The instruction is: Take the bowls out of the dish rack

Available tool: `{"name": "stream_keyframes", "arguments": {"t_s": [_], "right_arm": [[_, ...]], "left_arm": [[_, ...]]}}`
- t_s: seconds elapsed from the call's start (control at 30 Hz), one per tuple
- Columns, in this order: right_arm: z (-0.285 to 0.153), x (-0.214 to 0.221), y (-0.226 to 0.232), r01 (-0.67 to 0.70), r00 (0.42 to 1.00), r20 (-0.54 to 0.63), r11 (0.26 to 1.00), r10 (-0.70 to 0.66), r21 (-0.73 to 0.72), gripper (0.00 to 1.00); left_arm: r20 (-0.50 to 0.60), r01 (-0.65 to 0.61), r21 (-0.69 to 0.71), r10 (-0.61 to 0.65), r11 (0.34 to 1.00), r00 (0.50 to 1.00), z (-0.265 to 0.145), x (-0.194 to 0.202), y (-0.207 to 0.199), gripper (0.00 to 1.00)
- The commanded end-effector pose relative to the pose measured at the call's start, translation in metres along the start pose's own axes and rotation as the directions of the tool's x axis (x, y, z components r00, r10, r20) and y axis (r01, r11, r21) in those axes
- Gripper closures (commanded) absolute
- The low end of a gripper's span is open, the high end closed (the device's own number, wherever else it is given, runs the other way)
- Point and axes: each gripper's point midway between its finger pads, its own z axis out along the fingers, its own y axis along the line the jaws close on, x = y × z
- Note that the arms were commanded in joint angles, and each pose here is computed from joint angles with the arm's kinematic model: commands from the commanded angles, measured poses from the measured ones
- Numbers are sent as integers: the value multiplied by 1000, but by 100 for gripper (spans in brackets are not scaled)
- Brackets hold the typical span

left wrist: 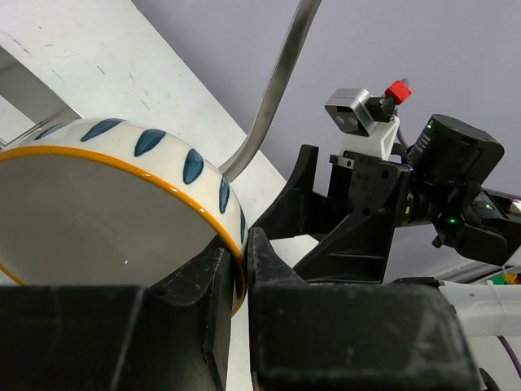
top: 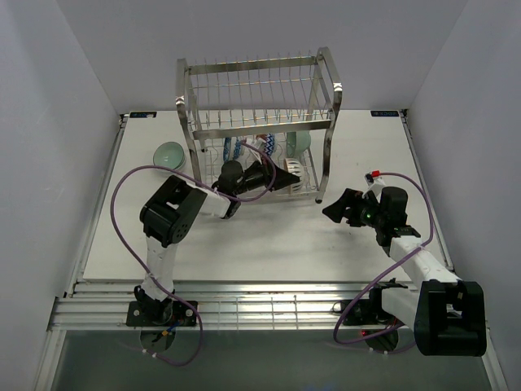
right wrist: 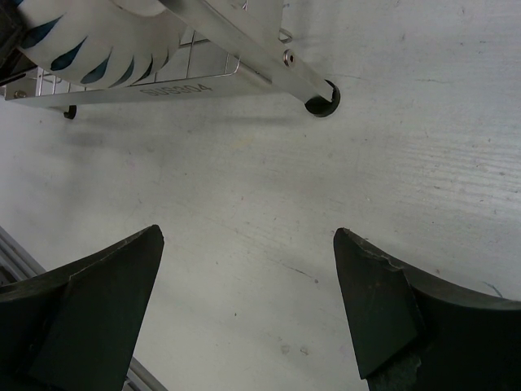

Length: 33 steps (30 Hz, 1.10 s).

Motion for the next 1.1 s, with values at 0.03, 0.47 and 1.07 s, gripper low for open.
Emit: {"name": "stream_keyframes", "arguments": {"t_s": [0.03, 0.47, 1.07], "right_arm": [[2, -4, 3, 30, 999, 17, 999, -30, -14, 9], [1, -4, 4, 32, 999, 22, 999, -32, -20, 9], [-1, -7, 7, 44, 999, 33, 999, -44, -26, 9]], "left_arm": [[66, -69, 98, 63, 993, 996, 3, -28, -36, 100], [140, 114, 204, -145, 972, 979, -3, -53, -75, 100], [47, 260, 160, -271, 952, 962, -38, -6, -133, 100]]}}
